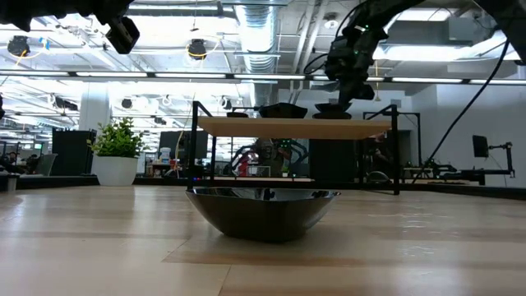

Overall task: Pick & Place Mini shaped plates
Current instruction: Stack the leaf shaped plate on top of the leaf shaped plates on the shelf

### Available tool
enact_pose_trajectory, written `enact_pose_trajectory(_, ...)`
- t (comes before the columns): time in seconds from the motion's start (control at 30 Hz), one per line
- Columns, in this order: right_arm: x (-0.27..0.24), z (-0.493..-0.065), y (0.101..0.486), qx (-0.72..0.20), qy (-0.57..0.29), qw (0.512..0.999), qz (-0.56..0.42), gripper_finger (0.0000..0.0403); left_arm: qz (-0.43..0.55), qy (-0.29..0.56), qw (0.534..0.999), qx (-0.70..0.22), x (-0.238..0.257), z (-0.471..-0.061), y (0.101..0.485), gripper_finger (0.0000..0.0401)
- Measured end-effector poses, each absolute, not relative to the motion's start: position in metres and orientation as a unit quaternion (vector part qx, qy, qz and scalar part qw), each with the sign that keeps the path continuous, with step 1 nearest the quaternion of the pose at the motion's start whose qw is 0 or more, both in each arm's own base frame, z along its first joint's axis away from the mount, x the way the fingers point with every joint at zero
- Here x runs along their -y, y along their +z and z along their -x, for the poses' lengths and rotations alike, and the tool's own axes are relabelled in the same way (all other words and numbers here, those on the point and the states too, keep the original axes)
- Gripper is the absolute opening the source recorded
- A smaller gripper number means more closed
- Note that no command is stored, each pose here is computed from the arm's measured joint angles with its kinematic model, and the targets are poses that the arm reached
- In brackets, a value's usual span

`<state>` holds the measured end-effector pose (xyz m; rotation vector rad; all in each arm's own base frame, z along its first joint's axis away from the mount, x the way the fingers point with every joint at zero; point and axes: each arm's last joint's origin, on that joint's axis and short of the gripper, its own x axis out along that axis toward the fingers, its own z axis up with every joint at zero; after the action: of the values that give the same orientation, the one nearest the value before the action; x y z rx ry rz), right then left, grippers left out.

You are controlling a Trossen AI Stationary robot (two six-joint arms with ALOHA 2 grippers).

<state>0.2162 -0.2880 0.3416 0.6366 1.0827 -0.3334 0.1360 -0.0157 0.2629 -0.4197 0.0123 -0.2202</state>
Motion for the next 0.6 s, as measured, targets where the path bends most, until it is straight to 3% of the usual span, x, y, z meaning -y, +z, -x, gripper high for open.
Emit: enact_pose_trajectory(0.6, 0.2856, -0.2190, 0.3414, -0.500, -0.155, 0.793, -0.312, 0.0000, 0.208, -0.110, 0.972, -0.002, 0.0157, -0.1360, 0.2636, 0.0066)
